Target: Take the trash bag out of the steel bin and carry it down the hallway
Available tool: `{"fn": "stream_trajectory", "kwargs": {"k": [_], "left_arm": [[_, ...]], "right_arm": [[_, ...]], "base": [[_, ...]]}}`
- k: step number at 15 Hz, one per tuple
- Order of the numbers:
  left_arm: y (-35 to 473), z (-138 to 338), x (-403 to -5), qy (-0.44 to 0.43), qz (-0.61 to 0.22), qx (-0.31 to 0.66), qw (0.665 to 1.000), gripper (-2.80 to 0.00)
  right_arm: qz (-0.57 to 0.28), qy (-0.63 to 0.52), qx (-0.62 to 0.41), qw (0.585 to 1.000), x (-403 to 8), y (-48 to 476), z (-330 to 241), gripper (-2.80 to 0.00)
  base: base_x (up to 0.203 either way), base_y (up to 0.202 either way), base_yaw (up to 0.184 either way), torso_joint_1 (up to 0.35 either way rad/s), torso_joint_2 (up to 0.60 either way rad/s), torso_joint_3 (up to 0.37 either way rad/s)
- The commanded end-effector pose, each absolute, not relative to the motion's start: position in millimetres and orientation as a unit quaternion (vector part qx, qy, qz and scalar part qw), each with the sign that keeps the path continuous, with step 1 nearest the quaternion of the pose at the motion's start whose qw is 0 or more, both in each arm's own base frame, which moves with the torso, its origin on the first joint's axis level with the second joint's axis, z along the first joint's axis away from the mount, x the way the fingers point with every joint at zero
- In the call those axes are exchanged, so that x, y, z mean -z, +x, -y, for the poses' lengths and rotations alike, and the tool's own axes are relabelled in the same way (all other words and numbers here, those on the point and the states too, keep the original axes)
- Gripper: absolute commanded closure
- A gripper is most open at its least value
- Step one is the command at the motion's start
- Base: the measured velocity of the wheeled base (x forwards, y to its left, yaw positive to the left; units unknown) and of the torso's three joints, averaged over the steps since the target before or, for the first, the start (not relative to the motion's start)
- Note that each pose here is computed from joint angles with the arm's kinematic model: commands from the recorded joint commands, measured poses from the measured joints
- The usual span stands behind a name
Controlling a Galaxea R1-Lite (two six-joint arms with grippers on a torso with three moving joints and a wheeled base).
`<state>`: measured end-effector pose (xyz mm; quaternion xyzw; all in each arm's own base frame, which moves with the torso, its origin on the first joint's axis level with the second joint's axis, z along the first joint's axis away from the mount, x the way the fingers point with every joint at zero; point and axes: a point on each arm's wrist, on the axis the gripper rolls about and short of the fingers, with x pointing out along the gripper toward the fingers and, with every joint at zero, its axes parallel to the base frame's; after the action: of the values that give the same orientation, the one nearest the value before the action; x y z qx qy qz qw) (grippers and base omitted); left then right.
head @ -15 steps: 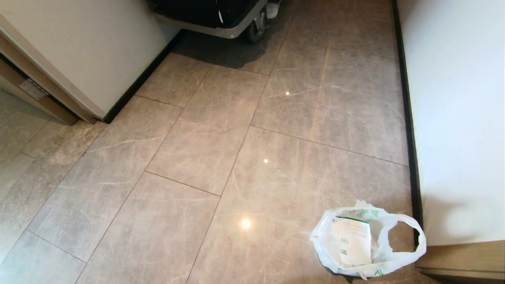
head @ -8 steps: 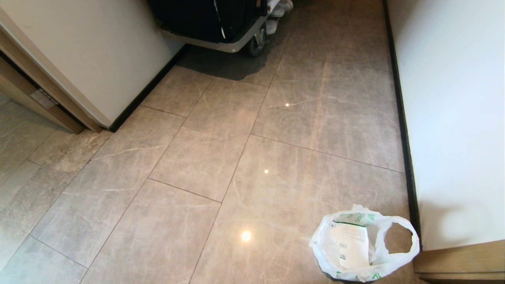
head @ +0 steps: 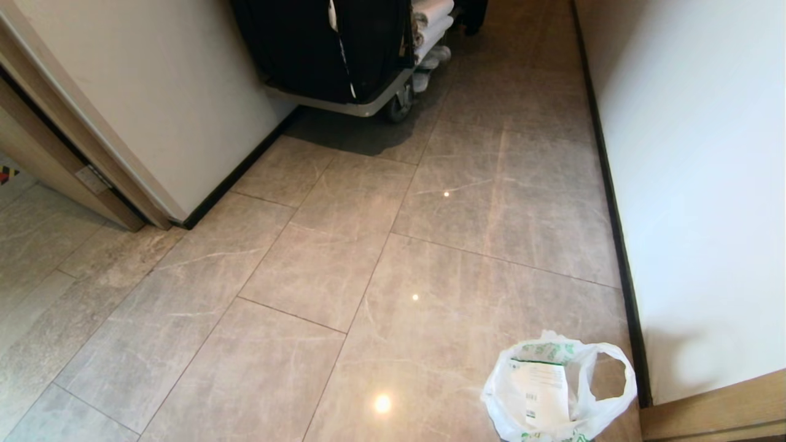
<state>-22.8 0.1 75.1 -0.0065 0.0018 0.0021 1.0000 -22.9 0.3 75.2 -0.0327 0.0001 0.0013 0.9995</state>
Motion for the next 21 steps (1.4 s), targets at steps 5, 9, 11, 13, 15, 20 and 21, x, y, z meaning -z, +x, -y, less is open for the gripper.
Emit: {"fn": "stream_trajectory", "kwargs": {"k": [5, 9, 11, 13, 15, 20, 21], "left_arm": [[-22.8, -0.1, -75.0, -0.007, -0.002, -0.002, 1.000, 0.00], [-22.8, -0.1, -75.2, -0.007, -0.002, -0.002, 1.000, 0.00], [-22.7, -0.1, -74.7, -0.007, -0.002, -0.002, 1.000, 0.00], [-22.7, -0.1, -74.8, -0.008, -0.003, -0.002, 1.000, 0.00], [-22.8, -0.1, -75.0, -0.008, -0.002, -0.002, 1.000, 0.00], [-22.8, -0.1, -75.1, -0.008, -0.002, -0.002, 1.000, 0.00], [-22.8, -0.1, -75.2, -0.008, -0.002, -0.002, 1.000, 0.00]], "right_arm": [[-0.001, -0.033, -0.002, 0.999, -75.1, -22.9, -0.3, 0.00], [-0.001, -0.033, -0.002, 0.999, -75.2, -22.9, -0.3, 0.00], [0.000, -0.033, -0.002, 0.999, -75.3, -22.9, -0.3, 0.00], [0.000, -0.033, -0.002, 0.999, -75.3, -22.9, -0.3, 0.00], [-0.001, -0.033, -0.002, 0.999, -75.1, -22.9, -0.3, 0.00], [0.001, -0.032, -0.002, 0.999, -75.5, -22.9, -0.3, 0.00], [0.001, -0.032, -0.002, 0.999, -75.4, -22.9, -0.3, 0.00]], "base": [[0.000, 0.000, 0.000, 0.001, 0.00, 0.207], [0.000, 0.000, 0.000, 0.003, 0.00, 0.202], [0.000, 0.000, 0.000, 0.002, 0.01, 0.209], [0.000, 0.000, 0.000, 0.001, 0.00, 0.199], [0.000, 0.000, 0.000, 0.004, 0.00, 0.203], [0.000, 0.000, 0.000, 0.003, 0.00, 0.208], [0.000, 0.000, 0.000, 0.005, 0.00, 0.196]]}}
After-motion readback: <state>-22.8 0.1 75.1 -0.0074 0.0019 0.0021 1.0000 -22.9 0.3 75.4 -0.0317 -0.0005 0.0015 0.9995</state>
